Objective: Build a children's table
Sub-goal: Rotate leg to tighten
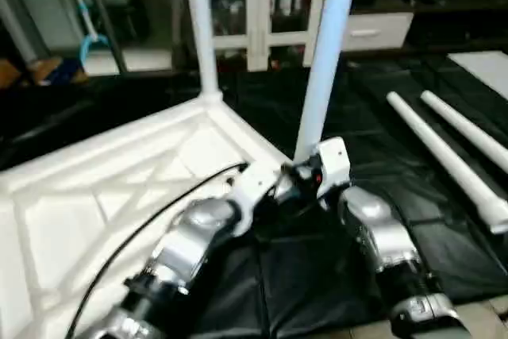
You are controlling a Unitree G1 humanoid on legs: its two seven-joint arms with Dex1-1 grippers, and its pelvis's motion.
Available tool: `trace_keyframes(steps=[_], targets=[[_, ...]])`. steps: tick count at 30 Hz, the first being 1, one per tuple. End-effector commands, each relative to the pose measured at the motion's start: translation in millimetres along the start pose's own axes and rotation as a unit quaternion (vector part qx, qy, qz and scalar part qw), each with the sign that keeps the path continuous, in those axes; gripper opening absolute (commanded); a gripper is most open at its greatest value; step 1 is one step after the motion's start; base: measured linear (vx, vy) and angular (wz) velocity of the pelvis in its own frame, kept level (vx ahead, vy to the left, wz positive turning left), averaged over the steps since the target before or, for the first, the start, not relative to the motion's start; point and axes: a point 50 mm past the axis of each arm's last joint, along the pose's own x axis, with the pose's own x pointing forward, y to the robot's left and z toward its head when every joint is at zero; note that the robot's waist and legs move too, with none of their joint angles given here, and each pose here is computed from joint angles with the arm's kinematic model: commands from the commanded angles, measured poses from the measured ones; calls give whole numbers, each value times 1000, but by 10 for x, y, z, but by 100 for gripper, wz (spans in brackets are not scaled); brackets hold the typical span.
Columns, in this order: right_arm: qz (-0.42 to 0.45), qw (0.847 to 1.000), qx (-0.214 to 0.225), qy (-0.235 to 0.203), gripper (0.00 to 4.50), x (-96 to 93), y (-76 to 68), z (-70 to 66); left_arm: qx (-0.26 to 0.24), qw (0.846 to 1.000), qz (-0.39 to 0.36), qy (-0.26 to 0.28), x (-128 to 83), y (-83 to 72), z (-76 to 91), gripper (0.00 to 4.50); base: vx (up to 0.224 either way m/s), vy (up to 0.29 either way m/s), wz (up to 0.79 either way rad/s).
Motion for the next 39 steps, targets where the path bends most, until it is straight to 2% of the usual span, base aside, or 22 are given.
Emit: trace_keyframes(steps=[1, 8, 9, 11, 13, 14, 18, 21, 23, 26, 29, 33, 39], targets=[[41, 999, -10, 7, 270, 45, 188, -49, 0, 999, 44, 24, -14, 96, -123, 0, 0, 0, 0], [60, 998, -3, -35, 270, 65, 195, 92, 9, 999, 42, 26, -39, 109, -159, 0, 0, 0, 0], [66, 997, 0, -39, 305, 63, 200, 103, 9, 999, 41, 27, -42, 109, -163, 0, 0, 0, 0], [107, 993, 2, -52, 342, 21, 213, 159, 19, 999, 27, 29, -68, 96, -183, 0, 0, 0, 0], [125, 991, 1, -58, 349, -7, 210, 187, 25, 999, 15, 30, -83, 80, -195, 0, 0, 0, 0], [132, 989, -6, -62, 374, -31, 191, 209, 28, 999, 11, 30, -97, 77, -202, 0, 0, 0, 0], [168, 983, -23, -72, 406, -131, 111, 272, 42, 998, -1, 37, -150, 57, -241, 0, 0, 0, 0], [208, 975, -32, -73, 427, -253, 20, 316, 58, 998, -24, 19, -198, 5, -222, 0, 0, 0, 0], [238, 968, -39, -67, 444, -336, -31, 315, 64, 997, -51, 0, -247, -43, -196, 0, 0, 0, 0], [269, 960, -55, -52, 444, -452, -114, 283, 92, 988, -123, -23, -379, -136, -194, 0, 22, -9, 2], [295, 953, -59, -34, 444, -533, -162, 259, 110, 979, -173, -12, -491, -175, -249, 0, 59, -15, 1], [325, 943, -72, -9, 444, -617, -203, 237, 109, 974, -196, -17, -559, -183, -242, 0, 13, -1, 0], [379, 920, -90, 47, 444, -718, -211, 143, 113, 970, -215, -16, -591, -197, -243, 0, 0, 0, 0]])
